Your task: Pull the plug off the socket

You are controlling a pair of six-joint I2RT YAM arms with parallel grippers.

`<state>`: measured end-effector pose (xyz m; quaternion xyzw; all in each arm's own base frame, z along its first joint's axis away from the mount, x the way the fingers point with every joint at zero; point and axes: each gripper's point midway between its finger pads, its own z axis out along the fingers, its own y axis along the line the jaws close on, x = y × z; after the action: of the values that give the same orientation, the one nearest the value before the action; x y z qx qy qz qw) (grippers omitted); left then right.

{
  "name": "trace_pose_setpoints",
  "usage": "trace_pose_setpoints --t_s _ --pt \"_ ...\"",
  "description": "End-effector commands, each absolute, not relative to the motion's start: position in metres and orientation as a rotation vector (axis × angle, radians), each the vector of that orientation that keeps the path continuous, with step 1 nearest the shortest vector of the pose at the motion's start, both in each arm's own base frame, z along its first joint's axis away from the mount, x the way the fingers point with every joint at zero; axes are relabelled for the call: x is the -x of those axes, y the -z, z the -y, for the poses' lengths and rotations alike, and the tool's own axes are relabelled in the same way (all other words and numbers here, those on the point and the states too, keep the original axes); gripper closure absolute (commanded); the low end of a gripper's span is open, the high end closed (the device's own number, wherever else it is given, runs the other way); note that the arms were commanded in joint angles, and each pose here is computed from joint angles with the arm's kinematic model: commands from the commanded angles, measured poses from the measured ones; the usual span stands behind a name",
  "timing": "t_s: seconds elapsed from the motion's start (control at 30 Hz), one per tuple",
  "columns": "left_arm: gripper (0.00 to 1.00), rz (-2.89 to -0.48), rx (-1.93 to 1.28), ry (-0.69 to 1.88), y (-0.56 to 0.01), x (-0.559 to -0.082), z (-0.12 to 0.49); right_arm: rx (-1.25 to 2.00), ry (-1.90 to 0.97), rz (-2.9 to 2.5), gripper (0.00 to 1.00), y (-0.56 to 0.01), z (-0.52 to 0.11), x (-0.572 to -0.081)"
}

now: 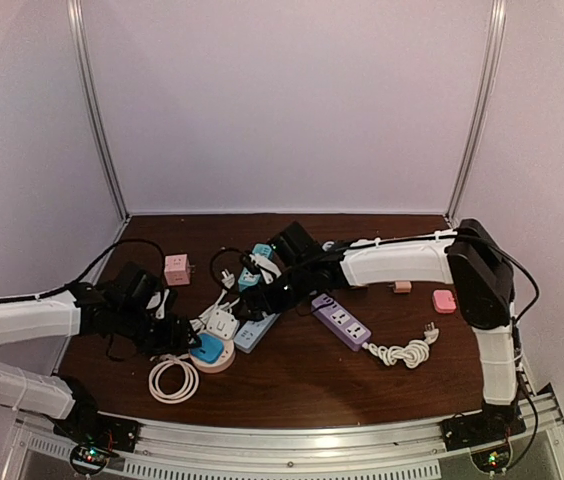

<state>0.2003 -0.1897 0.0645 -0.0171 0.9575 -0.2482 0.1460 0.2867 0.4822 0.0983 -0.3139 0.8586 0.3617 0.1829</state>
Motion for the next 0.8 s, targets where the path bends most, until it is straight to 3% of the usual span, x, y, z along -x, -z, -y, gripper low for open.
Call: trace_pose_setpoints --t_s 0.0,0.27,0.77 --pt "0.29 -2.776 0.059 0.672 -0.055 -0.194 0.194 0.893 -1.142 -2.400 0.19 -0.098 -0.504 -0.280" --pt "0.29 -2.796 0.075 0.614 -0.044 -0.194 0.194 0.883 -1.169 -2.449 0.26 -0.079 -0.514 -0.276" --pt "0.30 -2.875 0.139 0.480 -0.022 -0.191 0.183 0.837 -1.356 -2.433 0.50 -0.084 -0.531 -0.259"
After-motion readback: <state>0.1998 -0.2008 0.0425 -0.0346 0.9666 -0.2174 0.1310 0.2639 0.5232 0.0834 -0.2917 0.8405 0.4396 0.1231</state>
